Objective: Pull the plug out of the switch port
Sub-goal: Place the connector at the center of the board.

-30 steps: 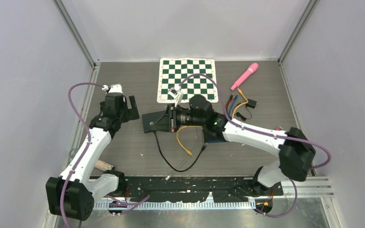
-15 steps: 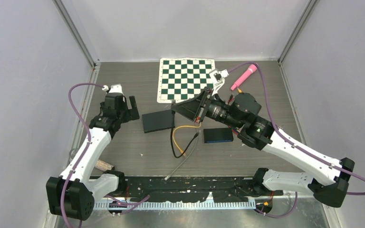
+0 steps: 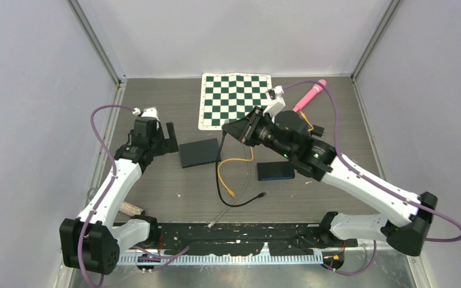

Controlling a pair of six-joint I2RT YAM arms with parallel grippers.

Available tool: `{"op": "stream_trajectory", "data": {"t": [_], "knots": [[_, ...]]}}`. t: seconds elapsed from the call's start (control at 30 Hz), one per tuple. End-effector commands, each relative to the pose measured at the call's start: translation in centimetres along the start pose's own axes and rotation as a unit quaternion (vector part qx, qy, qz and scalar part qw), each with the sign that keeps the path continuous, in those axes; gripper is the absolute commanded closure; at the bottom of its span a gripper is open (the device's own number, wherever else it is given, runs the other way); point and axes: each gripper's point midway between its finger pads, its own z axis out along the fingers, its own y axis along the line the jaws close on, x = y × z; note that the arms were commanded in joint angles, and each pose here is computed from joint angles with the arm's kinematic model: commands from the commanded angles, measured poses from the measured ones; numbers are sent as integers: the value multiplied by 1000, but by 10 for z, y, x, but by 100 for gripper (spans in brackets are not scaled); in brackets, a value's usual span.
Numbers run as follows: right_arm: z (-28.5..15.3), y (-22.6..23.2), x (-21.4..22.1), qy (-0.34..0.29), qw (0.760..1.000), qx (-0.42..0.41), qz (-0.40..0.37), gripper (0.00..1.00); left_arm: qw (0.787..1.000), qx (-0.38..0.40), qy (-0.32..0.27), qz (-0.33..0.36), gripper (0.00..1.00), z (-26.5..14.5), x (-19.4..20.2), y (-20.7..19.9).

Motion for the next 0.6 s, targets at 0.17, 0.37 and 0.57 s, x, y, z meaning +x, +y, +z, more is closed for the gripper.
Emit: {"op": "stream_trajectory", "data": {"t": [0.17, 0.37, 0.57], "knots": [[105, -158, -40, -45, 967, 212, 131, 95, 999, 37, -1, -9, 0, -5, -11, -15], [125, -230, -40, -46, 946, 308, 92, 95, 1000, 29, -2, -3, 0, -6, -7, -10], [117, -272, -39, -26, 931, 363, 28, 94, 1000, 27, 6, 2, 0, -4, -5, -10]]}}
